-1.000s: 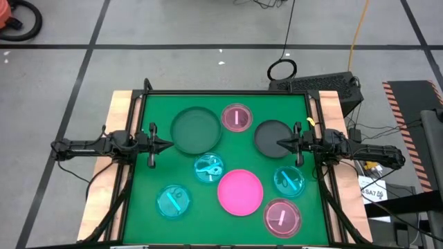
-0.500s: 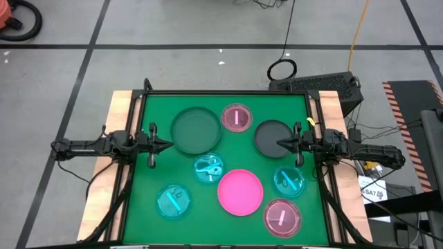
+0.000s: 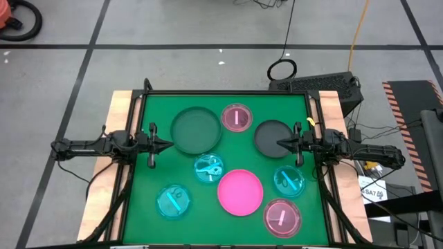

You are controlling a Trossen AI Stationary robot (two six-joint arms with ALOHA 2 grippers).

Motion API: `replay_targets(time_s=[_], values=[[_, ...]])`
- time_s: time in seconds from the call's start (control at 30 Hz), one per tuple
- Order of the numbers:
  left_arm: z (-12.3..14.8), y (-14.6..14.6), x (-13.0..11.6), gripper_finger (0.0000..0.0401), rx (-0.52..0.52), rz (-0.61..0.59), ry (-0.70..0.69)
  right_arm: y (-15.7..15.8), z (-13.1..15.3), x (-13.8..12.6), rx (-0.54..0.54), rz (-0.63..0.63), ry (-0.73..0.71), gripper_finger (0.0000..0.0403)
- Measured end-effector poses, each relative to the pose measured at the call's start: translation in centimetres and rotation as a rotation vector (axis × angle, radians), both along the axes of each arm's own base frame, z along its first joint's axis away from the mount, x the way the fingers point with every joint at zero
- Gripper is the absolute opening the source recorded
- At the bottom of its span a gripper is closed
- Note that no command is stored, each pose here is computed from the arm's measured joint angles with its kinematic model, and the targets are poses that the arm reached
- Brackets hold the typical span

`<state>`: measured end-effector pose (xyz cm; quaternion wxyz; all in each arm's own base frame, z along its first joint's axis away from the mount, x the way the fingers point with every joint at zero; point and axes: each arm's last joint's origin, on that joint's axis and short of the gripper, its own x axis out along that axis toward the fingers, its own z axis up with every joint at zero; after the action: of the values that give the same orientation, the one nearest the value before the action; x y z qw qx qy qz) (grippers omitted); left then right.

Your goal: Stack plastic plates

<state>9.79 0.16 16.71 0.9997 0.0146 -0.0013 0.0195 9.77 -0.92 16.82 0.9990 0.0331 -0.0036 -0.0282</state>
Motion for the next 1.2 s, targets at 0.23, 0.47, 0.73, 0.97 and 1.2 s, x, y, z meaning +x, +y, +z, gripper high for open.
replay_targets(time_s=[0.23, 0.47, 0.73, 0.97, 1.2], values=[[0.1, 0.0, 0.0, 0.0001, 0.0, 0.001, -0.016, 0.0, 0.0, 0.0, 0.0, 0.0, 0.0, 0.0009], [0.2, 0.0, 0.0, 0.0001, 0.0, 0.001, -0.029, 0.0, 0.0, 0.0, 0.0, 0.0, 0.0, 0.0009], [0.8, 0.0, -0.1, 0.0001, -0.078, -0.008, -0.072, 0.0, 0.0, 0.0, 0.0, 0.0, 0.0, 0.0009], [3.8, 0.0, -0.5, 0.0001, -0.088, 0.014, -0.07, 0.0, 0.0, 0.0, 0.0, 0.0, 0.0, 0.0009], [8.6, 0.0, -1.0, 0.0001, -0.086, 0.022, 0.05, 0.0, 0.0, 0.0, 0.0, 0.0, 0.0, 0.0009]])
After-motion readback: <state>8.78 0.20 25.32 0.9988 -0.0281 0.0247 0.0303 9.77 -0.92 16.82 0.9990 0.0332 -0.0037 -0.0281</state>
